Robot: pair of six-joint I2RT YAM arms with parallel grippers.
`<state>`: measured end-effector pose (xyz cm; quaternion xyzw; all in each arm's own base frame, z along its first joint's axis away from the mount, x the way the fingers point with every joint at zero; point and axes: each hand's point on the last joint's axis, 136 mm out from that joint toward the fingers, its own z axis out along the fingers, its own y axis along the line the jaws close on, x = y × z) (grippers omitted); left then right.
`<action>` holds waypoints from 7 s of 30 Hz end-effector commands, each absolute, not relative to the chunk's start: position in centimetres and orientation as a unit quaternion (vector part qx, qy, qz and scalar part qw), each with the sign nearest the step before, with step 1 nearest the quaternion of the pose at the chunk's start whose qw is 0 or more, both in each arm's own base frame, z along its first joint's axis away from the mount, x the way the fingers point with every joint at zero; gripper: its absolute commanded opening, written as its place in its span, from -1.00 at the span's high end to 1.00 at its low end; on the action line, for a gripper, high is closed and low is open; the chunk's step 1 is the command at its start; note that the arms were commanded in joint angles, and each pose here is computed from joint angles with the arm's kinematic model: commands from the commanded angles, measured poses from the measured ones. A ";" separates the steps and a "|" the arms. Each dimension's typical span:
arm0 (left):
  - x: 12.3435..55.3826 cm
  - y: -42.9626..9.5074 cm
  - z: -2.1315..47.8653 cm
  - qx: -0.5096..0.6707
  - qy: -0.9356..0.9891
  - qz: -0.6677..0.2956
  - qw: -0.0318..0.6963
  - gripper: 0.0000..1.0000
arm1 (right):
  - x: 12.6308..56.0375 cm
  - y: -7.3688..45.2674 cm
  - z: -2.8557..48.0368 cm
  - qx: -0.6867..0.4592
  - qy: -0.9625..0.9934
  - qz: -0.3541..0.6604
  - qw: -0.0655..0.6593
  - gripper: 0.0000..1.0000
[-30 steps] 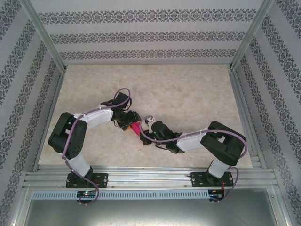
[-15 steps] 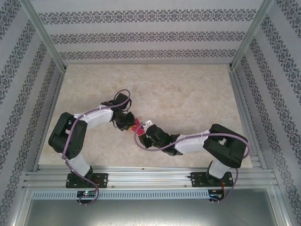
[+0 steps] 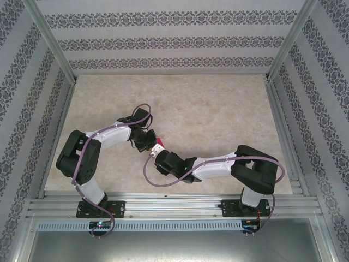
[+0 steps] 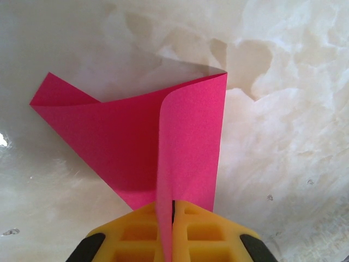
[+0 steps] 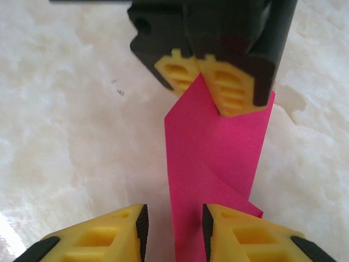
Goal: Fold a paper plane with a square sheet of paper (pick it up from the middle)
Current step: Fold the wing for the fifth time at the center of the table.
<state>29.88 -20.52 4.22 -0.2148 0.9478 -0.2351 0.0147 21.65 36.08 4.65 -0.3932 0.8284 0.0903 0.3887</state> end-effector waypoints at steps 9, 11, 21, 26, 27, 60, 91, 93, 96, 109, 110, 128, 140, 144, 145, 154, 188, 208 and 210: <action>29.9 -21.0 5.4 -0.200 0.949 -0.243 0.012 0.93 | 22.0 34.8 3.9 -0.405 0.823 0.017 0.398 0.39; 30.0 -21.0 5.4 -0.201 0.949 -0.243 0.012 0.93 | 21.9 34.9 3.9 -0.404 0.824 0.025 0.396 0.41; 29.8 -20.8 5.4 -0.198 0.951 -0.238 0.013 0.92 | 21.8 34.9 3.9 -0.368 0.841 0.051 0.393 0.90; 30.0 -20.4 6.1 -0.192 0.953 -0.232 0.027 0.75 | 21.9 35.0 4.1 -0.337 0.855 0.089 0.385 1.00; 30.0 -20.3 6.4 -0.191 0.954 -0.230 0.031 0.70 | 21.9 35.1 4.0 -0.327 0.860 0.106 0.376 1.00; 27.9 -17.6 10.4 -0.169 0.940 -0.264 0.138 0.14 | 23.0 37.2 3.6 -0.095 0.873 0.449 0.163 1.00; 30.4 -22.1 8.2 -0.133 0.901 -0.386 0.149 0.20 | 24.2 37.3 2.1 0.024 0.853 0.519 0.050 1.00; 30.3 -22.2 7.9 -0.133 0.901 -0.387 0.146 0.20 | 24.1 37.3 2.1 0.028 0.853 0.520 0.048 1.00; 30.1 -22.1 7.8 -0.129 0.901 -0.388 0.146 0.20 | 24.1 37.2 1.9 0.036 0.854 0.518 0.037 1.00; 29.8 -22.2 7.6 -0.123 0.892 -0.405 0.161 0.19 | 24.4 37.6 2.2 0.048 0.849 0.526 0.022 1.00; 30.1 -22.2 7.7 -0.123 0.890 -0.406 0.166 0.19 | 24.4 37.5 2.2 0.050 0.849 0.525 0.022 1.00; 31.6 -22.2 4.7 -0.133 0.903 -0.375 0.161 0.20 | 24.4 36.8 2.3 0.049 0.859 0.509 0.036 0.68; 31.3 -22.0 3.5 -0.136 0.911 -0.363 0.143 0.21 | 23.3 35.3 1.6 0.027 0.891 0.451 0.047 0.60; 31.2 -22.0 3.2 -0.136 0.913 -0.358 0.138 0.21 | 23.4 35.1 1.2 0.037 0.895 0.442 0.049 0.74; 31.2 -21.9 3.2 -0.135 0.913 -0.358 0.139 0.21 | 23.6 35.1 1.3 0.038 0.894 0.443 0.054 0.79; 31.4 -22.3 3.7 -0.128 0.913 -0.362 0.137 0.22 | 23.5 34.8 2.7 0.006 0.903 0.424 0.076 0.52; 31.5 -22.7 4.1 -0.125 0.911 -0.371 0.132 0.23 | 23.3 34.6 1.3 -0.121 0.950 0.255 0.133 0.35; 31.8 -23.0 4.0 -0.119 0.911 -0.373 0.127 0.23 | 22.9 34.4 0.2 -0.088 0.950 0.282 0.104 0.66; 31.8 -22.9 4.3 -0.120 0.911 -0.372 0.132 0.23 | 22.8 34.5 0.2 -0.087 0.948 0.289 0.102 0.76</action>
